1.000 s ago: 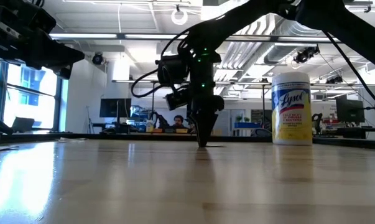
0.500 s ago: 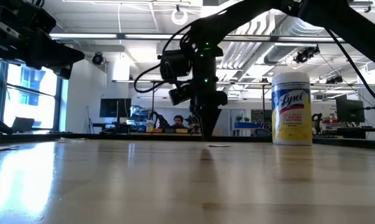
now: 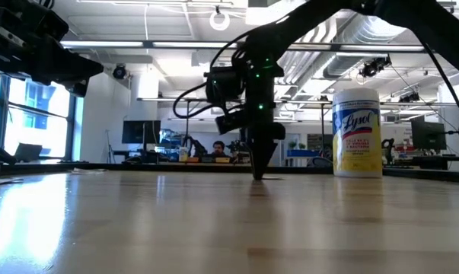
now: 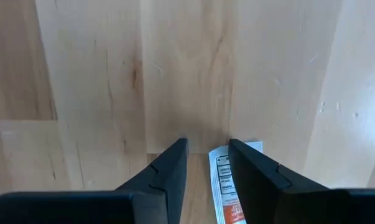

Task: Pick & Place First Aid Supplies
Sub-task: Put the white ointment pack into the top red bin

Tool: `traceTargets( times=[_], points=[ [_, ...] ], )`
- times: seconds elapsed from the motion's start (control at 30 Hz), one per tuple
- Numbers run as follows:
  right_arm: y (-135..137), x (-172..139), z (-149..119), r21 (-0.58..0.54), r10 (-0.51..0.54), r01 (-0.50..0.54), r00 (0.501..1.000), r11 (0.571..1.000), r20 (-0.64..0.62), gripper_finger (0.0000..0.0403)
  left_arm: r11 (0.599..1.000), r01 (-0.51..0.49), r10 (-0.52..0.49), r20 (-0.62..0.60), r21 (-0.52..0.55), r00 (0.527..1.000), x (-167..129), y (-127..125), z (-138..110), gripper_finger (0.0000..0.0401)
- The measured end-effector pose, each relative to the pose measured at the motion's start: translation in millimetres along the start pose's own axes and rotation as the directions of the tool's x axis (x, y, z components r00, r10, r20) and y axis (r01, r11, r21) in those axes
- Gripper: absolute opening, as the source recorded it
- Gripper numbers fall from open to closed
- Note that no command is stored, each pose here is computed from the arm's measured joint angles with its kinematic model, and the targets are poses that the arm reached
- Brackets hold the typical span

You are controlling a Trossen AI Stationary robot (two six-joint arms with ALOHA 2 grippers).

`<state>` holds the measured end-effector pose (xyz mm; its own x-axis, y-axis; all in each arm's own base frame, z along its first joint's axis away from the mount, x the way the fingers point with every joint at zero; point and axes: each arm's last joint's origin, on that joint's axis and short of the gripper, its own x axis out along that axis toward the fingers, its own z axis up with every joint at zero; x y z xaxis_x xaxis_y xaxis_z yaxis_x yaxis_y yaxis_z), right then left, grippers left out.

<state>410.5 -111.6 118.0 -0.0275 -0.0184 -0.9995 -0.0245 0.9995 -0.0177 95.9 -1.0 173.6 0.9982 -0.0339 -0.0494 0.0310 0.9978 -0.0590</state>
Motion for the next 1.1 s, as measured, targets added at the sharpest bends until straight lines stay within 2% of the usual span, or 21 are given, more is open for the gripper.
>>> traceTargets(
  times=[0.17,0.5,0.8,0.97,1.1],
  points=[
    [-3.8,2.4,-1.9,0.011,0.013,-0.013,1.0,1.0,0.007,0.0094,1.0,0.0,0.0,0.0,0.0,1.0,0.0,0.0,0.0,0.0001],
    [-16.2,1.6,-5.5,0.082,0.056,-0.057,0.998,0.995,0.022,0.0005,1.0,0.0,0.0,0.0,0.0,1.0,0.0,0.0,0.0,0.0001],
    [-3.6,-29.6,1.2,0.102,0.034,-0.042,0.997,0.994,0.072,0.0003,1.0,0.0,0.0,0.0,0.0,1.0,0.0,0.0,-0.1,0.0001],
    [10.5,-62.0,-0.2,0.119,0.022,-0.04,0.989,0.992,0.144,0.0001,1.0,0.0,0.0,0.0,0.0,1.0,0.0,0.0,0.0,0.0001],
    [26.1,-70.7,0.1,0.121,0.02,-0.039,0.988,0.992,0.153,0.0001,1.0,0.0,0.0,0.0,0.0,1.0,0.0,0.0,-0.1,0.0001]
  ],
)
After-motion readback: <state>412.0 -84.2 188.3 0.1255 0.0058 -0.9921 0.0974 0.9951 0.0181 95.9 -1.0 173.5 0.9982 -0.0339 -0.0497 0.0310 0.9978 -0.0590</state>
